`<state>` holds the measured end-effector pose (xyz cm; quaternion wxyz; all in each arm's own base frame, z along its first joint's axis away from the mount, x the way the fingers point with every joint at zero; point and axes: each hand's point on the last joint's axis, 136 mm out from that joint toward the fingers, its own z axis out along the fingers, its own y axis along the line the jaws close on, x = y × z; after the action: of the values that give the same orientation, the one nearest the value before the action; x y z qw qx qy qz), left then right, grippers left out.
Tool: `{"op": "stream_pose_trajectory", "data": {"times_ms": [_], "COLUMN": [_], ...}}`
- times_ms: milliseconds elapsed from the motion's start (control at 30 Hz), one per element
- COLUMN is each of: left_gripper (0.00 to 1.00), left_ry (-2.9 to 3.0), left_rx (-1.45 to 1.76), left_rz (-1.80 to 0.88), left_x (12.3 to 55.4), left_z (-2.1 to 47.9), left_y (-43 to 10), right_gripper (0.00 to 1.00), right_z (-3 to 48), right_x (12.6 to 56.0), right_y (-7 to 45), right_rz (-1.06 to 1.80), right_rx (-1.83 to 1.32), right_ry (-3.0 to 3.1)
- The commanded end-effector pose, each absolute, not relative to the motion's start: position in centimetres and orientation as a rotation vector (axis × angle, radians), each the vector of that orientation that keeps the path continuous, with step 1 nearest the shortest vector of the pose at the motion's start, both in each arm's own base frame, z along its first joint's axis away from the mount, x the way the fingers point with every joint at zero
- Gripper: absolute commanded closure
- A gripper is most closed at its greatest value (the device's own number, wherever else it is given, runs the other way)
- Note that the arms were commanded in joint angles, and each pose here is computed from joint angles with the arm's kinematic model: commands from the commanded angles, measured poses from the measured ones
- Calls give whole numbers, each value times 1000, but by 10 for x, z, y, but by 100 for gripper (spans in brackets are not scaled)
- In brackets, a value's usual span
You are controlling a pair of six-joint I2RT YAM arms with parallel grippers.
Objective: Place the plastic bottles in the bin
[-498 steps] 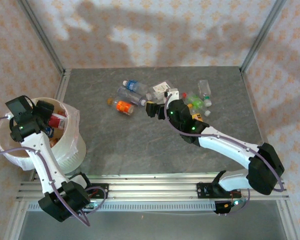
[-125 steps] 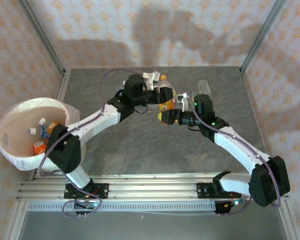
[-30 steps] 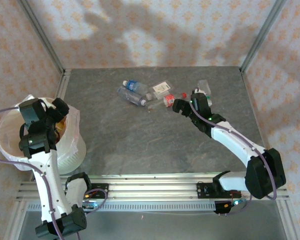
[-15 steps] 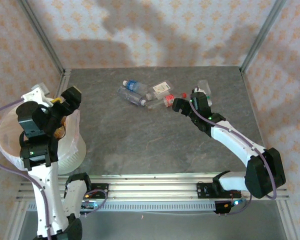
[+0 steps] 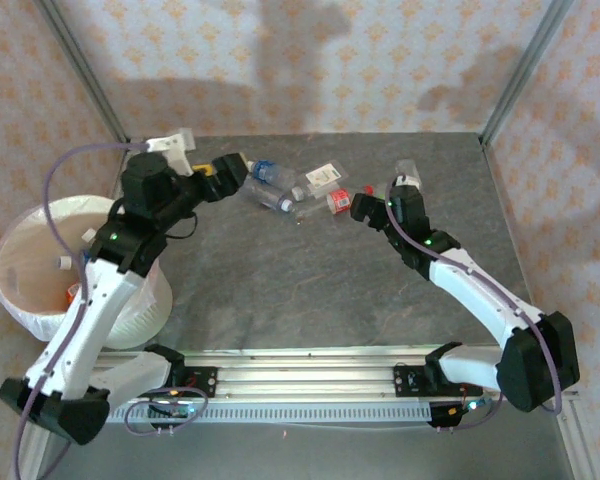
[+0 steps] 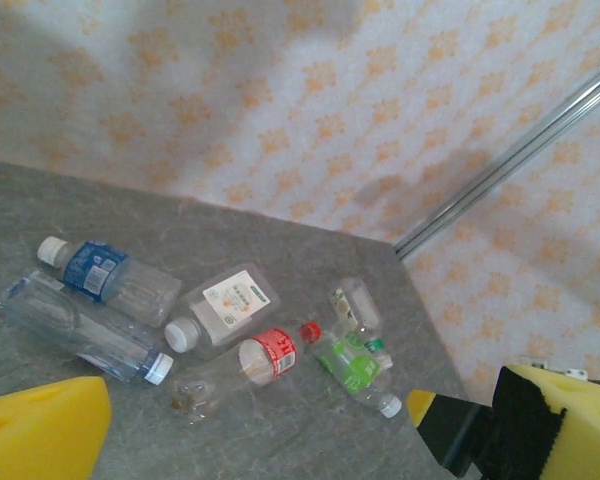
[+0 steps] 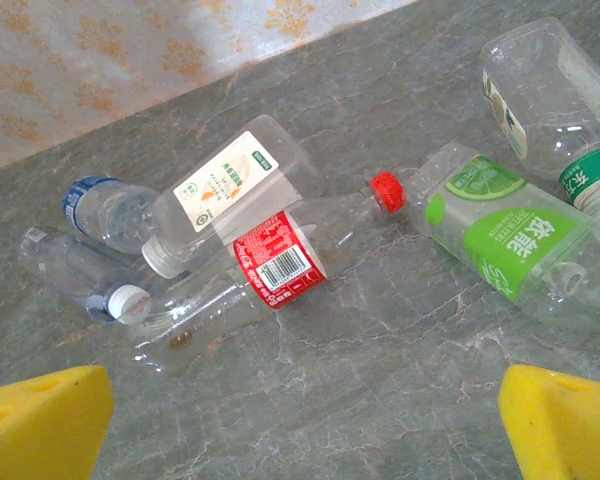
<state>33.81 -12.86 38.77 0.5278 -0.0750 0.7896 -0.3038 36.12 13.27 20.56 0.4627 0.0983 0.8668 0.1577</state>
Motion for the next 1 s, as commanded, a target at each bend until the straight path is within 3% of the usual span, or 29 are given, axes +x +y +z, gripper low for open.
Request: {"op": "stream_pose_trajectory", "data": {"times_ms": [0, 267, 533, 833, 967], "left_gripper": [0, 0, 0, 0, 0], "left_ry": [1851, 2051, 2076, 2111, 2109], "left_rx": [-259, -335, -404, -448, -466], "left_rz": [-687, -531, -510, -439, -414], "left_x": [357, 394, 405, 397, 395], "left_z": [393, 342, 326, 313, 311], "left_y": [-136, -163, -163, -150, -145], "right_gripper": [1, 1, 1, 2, 4], "right_z": [223, 209, 156, 108, 83], "right_x": [357, 353, 370, 396, 402], "right_y": [124, 77, 29, 39, 28], "right_rz": [383, 319, 90, 163, 80], "right_rx": [263, 398, 175, -289, -316], "right_ry": [2080, 2121, 2475, 2702, 2809]}}
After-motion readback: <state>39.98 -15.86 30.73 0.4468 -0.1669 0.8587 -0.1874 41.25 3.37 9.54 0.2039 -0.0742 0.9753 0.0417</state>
